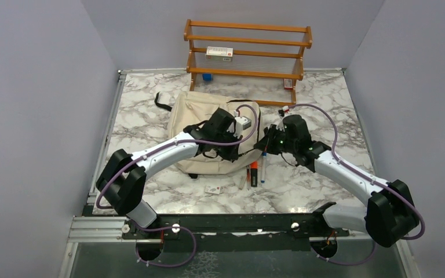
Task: Pack the student bag
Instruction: Zip the student bag at the center of the board.
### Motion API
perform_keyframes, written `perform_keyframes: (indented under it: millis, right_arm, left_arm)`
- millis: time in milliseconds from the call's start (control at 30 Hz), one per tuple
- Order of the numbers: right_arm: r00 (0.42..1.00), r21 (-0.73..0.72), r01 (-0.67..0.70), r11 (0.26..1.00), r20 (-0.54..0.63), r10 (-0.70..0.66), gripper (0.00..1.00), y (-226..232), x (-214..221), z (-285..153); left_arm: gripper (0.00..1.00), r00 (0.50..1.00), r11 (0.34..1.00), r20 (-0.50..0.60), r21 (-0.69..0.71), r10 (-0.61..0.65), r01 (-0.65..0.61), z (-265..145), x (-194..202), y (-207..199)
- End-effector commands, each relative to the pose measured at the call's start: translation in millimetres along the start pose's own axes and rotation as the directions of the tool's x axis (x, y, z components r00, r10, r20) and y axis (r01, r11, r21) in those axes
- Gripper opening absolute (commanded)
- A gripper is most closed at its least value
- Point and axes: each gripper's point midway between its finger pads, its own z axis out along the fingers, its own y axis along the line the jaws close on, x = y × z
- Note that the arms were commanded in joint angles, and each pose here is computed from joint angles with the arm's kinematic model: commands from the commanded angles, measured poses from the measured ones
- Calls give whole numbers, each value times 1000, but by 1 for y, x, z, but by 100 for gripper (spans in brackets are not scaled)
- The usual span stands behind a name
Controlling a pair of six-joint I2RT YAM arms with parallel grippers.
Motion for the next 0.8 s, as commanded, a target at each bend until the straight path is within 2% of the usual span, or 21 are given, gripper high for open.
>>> perform_keyframes:
  millis: [0,233,367,500,633,667,767]
  right_arm:
    - [995,102,39,994,90,-48,0,-20,-18,-6]
    - [993,130,58,990,97,-71,0,-25,-20,-6]
    - [991,150,69,986,107,-85,0,-29,-22,-8]
    - [989,123,84,989,111,-98,0,-23,-23,-8]
    - [986,25,130,991,101,-132,0,-7,-20,-6]
    - [986,7,134,991,98,-135,0,-5,-19,-6]
    - [985,-22,147,989,93,-145,0,0,-17,-6]
  left_arm:
    - [0,990,997,-130,-56,-62,55,-8,43,14]
    - [0,970,958,-122,-224,-211,180,-24,61,53]
    - [0,950,931,-111,-259,-292,256,-30,72,69]
    - [0,953,942,-96,-209,-286,262,-29,66,65]
    - [0,976,975,-31,-72,-214,211,-28,33,46]
    - [3,982,982,-4,-22,-188,188,-29,22,38]
    - [30,988,992,116,83,-100,90,-37,-13,20]
